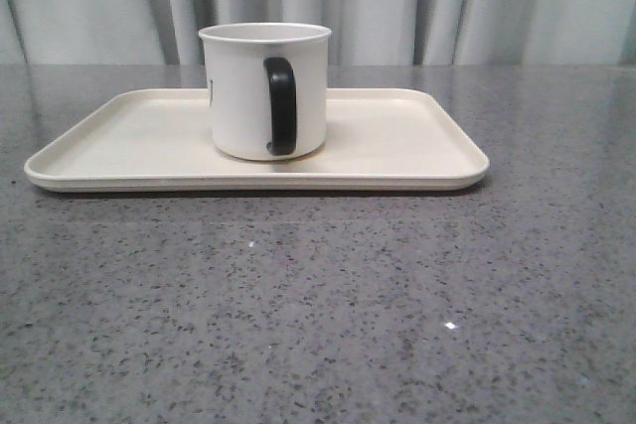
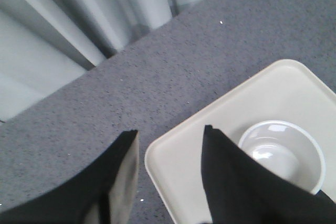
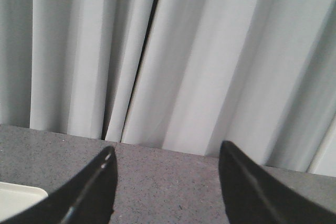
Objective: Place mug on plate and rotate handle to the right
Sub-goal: 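Open the left gripper and lift it out of the mug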
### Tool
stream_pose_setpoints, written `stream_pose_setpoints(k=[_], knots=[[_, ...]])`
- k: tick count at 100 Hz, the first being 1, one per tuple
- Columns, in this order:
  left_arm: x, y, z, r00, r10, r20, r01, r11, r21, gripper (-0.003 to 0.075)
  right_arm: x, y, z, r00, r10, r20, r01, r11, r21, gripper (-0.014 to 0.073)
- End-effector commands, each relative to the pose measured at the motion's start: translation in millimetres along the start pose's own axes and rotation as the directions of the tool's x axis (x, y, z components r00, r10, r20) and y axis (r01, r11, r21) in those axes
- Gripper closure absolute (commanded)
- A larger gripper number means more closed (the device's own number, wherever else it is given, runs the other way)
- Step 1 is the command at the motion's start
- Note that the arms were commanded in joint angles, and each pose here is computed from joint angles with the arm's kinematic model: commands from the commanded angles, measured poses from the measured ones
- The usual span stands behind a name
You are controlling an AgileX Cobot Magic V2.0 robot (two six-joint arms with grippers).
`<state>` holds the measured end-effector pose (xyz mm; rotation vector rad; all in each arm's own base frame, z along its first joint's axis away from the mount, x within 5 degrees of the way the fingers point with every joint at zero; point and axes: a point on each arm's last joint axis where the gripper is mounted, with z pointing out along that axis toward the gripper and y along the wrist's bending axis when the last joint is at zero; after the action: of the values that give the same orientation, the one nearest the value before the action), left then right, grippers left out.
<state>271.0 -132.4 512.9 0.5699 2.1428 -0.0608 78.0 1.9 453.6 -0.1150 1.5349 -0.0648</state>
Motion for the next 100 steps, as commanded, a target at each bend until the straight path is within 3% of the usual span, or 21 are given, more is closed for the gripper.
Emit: stream_pose_setpoints(k=[1, 26, 62, 76, 92, 100], knots=[[-1.3, 11.5, -57.2, 0.99, -0.029, 0.136, 0.037, 0.998, -0.055, 0.0436, -13.6, -1.9, 0.6, 0.996, -0.022, 0.085, 0.02, 1.0, 0.016, 0.0159], [23.8, 28.3, -127.3, 0.968, -0.045, 0.246, 0.084, 0.985, -0.149, 0.044, -13.6, -1.9, 0.6, 0.996, -0.022, 0.085, 0.02, 1.0, 0.016, 0.0159], [100.6, 39.5, -152.4, 0.976, -0.118, 0.185, 0.17, 0.941, -0.291, 0.045, -14.2, -1.9, 0.6, 0.996, -0.022, 0.092, 0.02, 1.0, 0.016, 0.0159], [133.1, 41.4, -157.2, 0.975, -0.145, 0.171, 0.196, 0.922, -0.334, 0.0548, -14.3, -1.9, 0.6, 0.995, -0.022, 0.093, 0.02, 1.0, 0.016, 0.0159], [164.2, 40.8, -162.3, 0.972, -0.165, 0.168, 0.215, 0.912, -0.349, 0.0734, -14.3, -1.9, 0.6, 0.995, -0.022, 0.093, 0.02, 1.0, 0.016, 0.0159], [176.0, 40.6, -162.1, 0.968, -0.184, 0.169, 0.234, 0.905, -0.356, 0.074, -14.1, -1.6, 0.6, 0.996, -0.015, 0.091, 0.014, 1.0, 0.013, 0.0159]])
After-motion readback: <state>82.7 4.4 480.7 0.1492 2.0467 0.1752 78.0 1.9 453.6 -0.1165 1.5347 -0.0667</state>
